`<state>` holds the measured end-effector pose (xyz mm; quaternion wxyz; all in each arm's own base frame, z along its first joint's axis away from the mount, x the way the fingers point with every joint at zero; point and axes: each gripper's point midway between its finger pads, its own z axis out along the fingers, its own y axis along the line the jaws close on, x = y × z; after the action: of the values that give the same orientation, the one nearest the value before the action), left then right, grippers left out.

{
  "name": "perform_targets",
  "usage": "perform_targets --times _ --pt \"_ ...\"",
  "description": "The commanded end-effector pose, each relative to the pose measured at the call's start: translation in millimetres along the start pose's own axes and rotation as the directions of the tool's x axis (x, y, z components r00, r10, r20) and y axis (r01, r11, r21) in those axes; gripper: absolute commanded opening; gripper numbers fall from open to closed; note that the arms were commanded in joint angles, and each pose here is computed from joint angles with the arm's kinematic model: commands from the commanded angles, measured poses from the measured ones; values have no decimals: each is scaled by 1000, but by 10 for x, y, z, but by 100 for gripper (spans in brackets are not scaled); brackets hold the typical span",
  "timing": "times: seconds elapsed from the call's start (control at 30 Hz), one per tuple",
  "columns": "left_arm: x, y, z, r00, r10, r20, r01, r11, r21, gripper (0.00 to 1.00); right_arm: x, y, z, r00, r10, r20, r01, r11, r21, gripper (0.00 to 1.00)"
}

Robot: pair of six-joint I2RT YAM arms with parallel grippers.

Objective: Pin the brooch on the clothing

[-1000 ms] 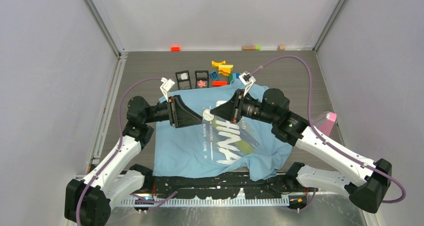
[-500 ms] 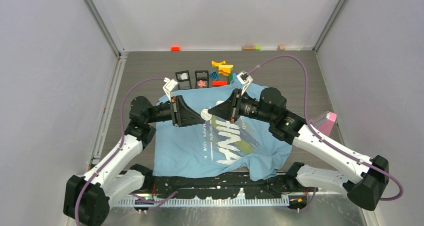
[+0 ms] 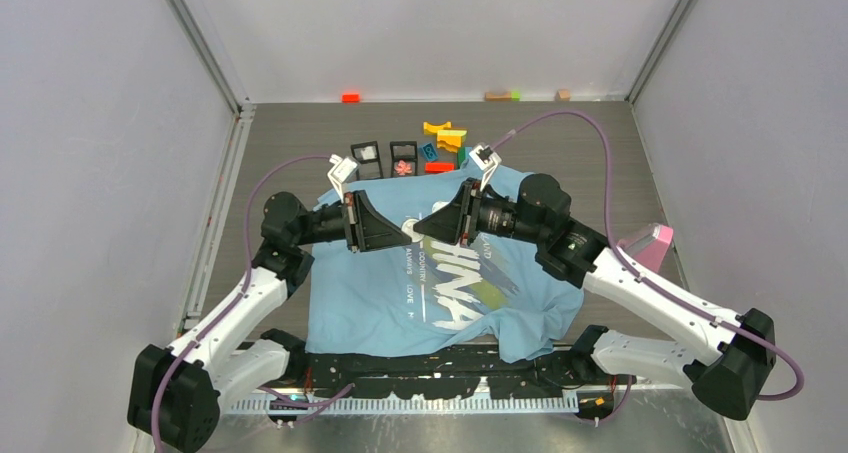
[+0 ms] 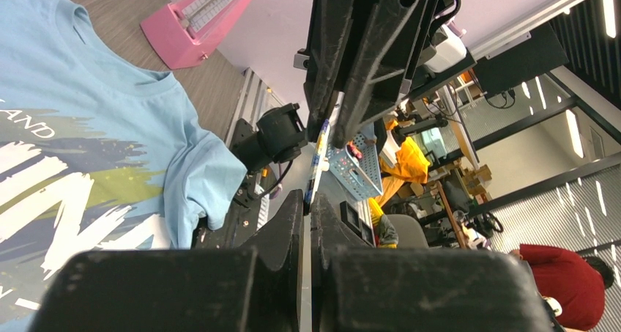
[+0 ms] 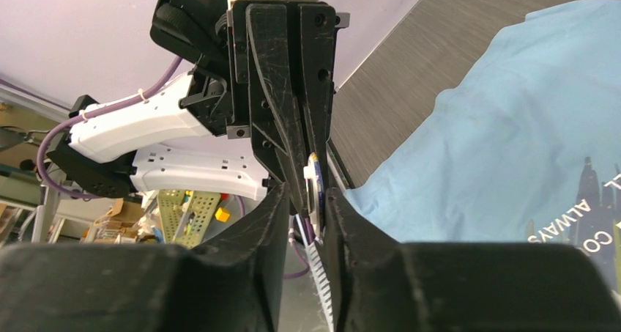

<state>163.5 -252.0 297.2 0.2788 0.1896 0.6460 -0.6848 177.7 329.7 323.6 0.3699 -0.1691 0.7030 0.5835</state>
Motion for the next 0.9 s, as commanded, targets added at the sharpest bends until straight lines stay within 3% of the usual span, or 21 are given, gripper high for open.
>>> perform_targets --times 0.0,0.27,0.57,0.87 --pt "-72 -79 18 996 80 26 -81 996 26 0 -70 274 3 1000 -2 7 2 994 -111 35" --pt "-59 -89 12 996 81 26 -82 996 27 0 -7 247 -1 1000 15 -17 -16 994 -107 35" --pt "-61 -106 8 996 85 30 -86 996 29 0 81 96 42 999 22 -42 -25 998 -59 25" --pt "-53 -142 -3 995 95 29 -96 995 35 0 187 -287 113 997 40 -68 -32 994 106 9"
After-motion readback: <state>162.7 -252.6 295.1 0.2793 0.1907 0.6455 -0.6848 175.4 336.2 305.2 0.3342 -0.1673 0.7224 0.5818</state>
